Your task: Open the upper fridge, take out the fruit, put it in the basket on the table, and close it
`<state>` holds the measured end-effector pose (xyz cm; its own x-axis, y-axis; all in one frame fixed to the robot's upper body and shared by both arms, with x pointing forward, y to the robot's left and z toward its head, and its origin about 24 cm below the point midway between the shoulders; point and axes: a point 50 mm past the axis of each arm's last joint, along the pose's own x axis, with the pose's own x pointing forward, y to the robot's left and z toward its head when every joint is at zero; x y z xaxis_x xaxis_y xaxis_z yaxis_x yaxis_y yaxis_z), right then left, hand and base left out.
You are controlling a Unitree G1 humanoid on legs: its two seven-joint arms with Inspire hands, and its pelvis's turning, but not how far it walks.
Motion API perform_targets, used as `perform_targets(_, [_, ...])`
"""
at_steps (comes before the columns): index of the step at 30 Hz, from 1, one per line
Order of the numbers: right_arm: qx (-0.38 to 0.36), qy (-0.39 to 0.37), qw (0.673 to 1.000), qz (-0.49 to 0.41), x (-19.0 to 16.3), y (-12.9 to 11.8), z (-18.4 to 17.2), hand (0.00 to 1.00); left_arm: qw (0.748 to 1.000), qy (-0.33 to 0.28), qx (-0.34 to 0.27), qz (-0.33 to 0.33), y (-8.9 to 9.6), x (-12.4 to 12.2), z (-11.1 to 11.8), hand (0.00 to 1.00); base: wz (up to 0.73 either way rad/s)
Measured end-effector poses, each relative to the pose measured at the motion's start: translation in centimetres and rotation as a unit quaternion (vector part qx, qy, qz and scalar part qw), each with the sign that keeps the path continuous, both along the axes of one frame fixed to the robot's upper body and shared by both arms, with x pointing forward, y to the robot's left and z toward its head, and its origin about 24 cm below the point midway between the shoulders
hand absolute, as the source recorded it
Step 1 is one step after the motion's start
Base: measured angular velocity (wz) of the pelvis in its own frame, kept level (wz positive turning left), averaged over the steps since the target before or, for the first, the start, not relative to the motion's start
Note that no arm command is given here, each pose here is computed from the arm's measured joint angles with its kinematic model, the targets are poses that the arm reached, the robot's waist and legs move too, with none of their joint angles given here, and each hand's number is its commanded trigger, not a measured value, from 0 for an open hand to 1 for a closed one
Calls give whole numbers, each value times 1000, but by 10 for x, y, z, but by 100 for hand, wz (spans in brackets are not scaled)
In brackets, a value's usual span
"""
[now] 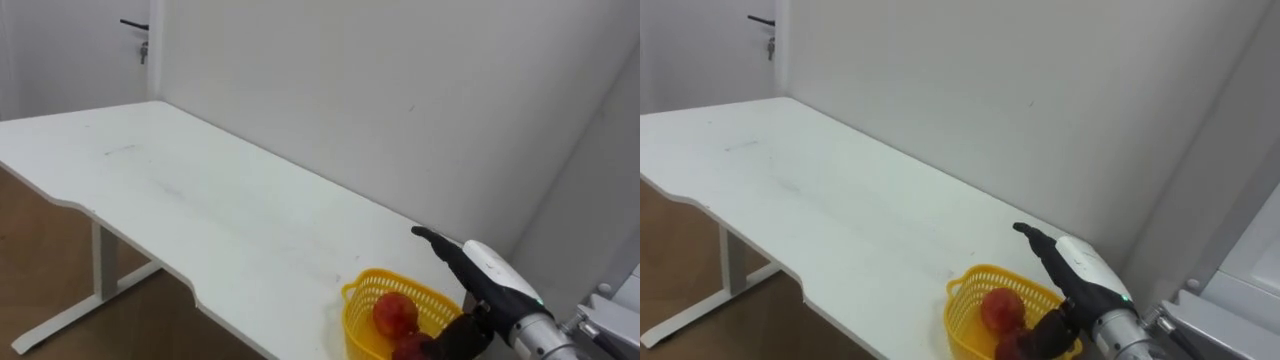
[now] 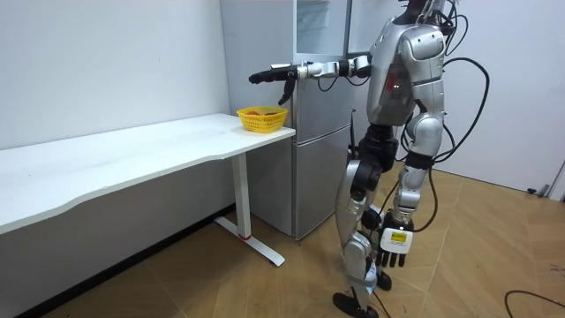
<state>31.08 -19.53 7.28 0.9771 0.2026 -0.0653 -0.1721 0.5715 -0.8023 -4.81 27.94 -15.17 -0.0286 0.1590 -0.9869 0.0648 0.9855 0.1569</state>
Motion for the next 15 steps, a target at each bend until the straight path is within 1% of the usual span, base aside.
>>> perform_targets(8, [1,-1,1000,0,0,0,0,0,1000,-3,6,-1,1,1,0,0,0])
perform_targets(15, [8,-19,1000,-5,0,1,4,0,1000,-7,10,-2,1,4,0,0,0])
